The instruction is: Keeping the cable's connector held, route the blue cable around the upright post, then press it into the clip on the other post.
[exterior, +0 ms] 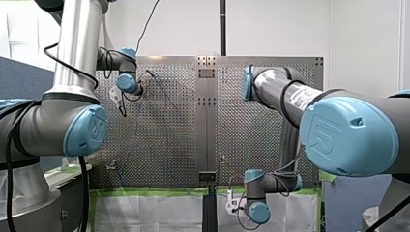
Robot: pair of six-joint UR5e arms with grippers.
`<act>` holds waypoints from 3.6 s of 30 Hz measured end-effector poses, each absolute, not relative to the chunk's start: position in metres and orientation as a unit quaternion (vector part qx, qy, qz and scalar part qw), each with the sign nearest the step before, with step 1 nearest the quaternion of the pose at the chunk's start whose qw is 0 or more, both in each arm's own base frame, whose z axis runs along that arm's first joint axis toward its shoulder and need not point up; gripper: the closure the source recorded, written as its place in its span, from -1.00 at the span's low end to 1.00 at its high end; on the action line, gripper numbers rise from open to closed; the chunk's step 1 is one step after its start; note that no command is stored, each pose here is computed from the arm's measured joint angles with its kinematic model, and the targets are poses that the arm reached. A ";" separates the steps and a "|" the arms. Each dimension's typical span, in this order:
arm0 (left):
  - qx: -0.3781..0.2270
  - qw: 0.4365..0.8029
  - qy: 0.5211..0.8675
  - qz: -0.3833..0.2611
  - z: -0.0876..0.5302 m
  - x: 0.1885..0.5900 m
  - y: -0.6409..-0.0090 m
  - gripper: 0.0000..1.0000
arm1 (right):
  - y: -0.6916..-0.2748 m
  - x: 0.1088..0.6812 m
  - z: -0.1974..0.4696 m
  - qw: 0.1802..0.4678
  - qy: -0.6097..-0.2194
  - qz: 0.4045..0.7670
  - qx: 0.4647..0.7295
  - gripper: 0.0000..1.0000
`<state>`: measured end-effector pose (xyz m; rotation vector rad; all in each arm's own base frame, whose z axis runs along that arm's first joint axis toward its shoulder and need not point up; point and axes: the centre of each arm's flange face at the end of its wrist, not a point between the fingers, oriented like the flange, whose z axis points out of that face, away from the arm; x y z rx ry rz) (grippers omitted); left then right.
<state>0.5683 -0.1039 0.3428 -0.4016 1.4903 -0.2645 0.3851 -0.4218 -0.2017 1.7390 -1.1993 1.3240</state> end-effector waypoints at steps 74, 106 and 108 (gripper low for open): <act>-0.175 0.704 0.676 -0.125 0.342 0.565 -0.117 -1.00 | -0.443 0.371 0.024 0.353 -0.401 0.601 0.594 1.00; -0.190 0.685 0.691 -0.126 0.337 0.556 -0.126 -1.00 | -0.414 0.377 -0.013 0.325 -0.384 0.570 0.650 1.00; -0.196 0.680 0.694 -0.132 0.336 0.554 -0.129 -1.00 | -0.412 0.376 -0.015 0.325 -0.384 0.569 0.650 1.00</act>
